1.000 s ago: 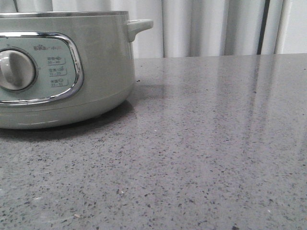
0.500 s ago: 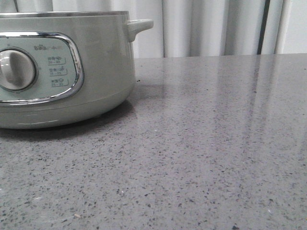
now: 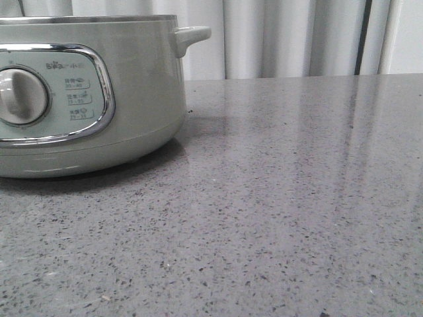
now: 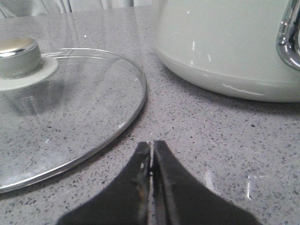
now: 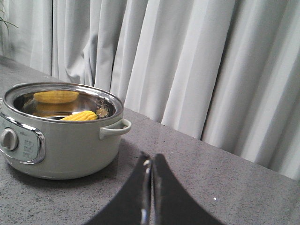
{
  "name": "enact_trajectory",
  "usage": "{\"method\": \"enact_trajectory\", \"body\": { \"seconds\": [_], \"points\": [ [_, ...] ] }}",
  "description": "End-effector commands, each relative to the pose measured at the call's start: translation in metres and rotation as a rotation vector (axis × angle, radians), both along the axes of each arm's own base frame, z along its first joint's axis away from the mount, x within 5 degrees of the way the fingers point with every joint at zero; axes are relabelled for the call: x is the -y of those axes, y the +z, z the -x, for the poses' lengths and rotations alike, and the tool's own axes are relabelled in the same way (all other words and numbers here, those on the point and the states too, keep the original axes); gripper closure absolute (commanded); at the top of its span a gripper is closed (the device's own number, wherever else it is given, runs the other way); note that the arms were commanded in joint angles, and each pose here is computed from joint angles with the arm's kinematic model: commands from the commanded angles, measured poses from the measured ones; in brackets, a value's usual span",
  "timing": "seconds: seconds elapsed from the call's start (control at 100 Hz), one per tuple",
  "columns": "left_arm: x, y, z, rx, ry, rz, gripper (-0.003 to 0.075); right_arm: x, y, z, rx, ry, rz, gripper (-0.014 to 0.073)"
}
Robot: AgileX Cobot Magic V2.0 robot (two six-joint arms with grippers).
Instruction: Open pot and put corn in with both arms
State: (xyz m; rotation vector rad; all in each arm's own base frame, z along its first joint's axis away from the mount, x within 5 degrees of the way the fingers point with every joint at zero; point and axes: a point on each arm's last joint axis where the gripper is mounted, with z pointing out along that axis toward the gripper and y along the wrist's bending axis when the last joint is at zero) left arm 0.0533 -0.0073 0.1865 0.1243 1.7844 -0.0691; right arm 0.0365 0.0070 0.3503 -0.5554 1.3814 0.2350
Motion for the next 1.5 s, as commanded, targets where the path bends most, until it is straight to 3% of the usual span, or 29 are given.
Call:
{"method": "enact_trajectory", "body": {
  "seconds": [0.0, 0.56, 0.68, 0.83, 1.02, 1.24, 1.49],
  "points": [
    [0.000, -0.003, 0.000, 0.046, -0.001, 0.018, 0.0741, -0.003, 0.012, 0.000, 0.068, 0.018, -0.011, 0.0659],
    [0.000, -0.003, 0.000, 0.046, -0.001, 0.018, 0.0741, -0.001, 0.008, -0.001, 0.034, -0.004, 0.004, 0.0659],
    [0.000, -0.003, 0.000, 0.046, -0.001, 0.018, 0.0741, 0.007, -0.007, -0.005, -0.078, -0.138, 0.068, 0.0659],
    [0.000, -0.003, 0.000, 0.046, -0.001, 0.018, 0.0741, 0.010, -0.027, -0.013, -0.104, -0.287, 0.148, 0.0659],
    [0.000, -0.003, 0.000, 0.046, -0.001, 0.018, 0.0741, 0.006, -0.080, -0.027, -0.181, -0.387, 0.219, 0.0659],
    [0.000, -0.003, 0.000, 0.046, -0.001, 0.018, 0.0741, 0.006, -0.133, -0.029, -0.235, -0.459, 0.049, 0.0659],
    [0.000, -0.003, 0.000, 0.046, -0.001, 0.018, 0.0741, 0.012, -0.163, -0.018, -0.198, -0.538, 0.025, 0.0659]
  ]
}}
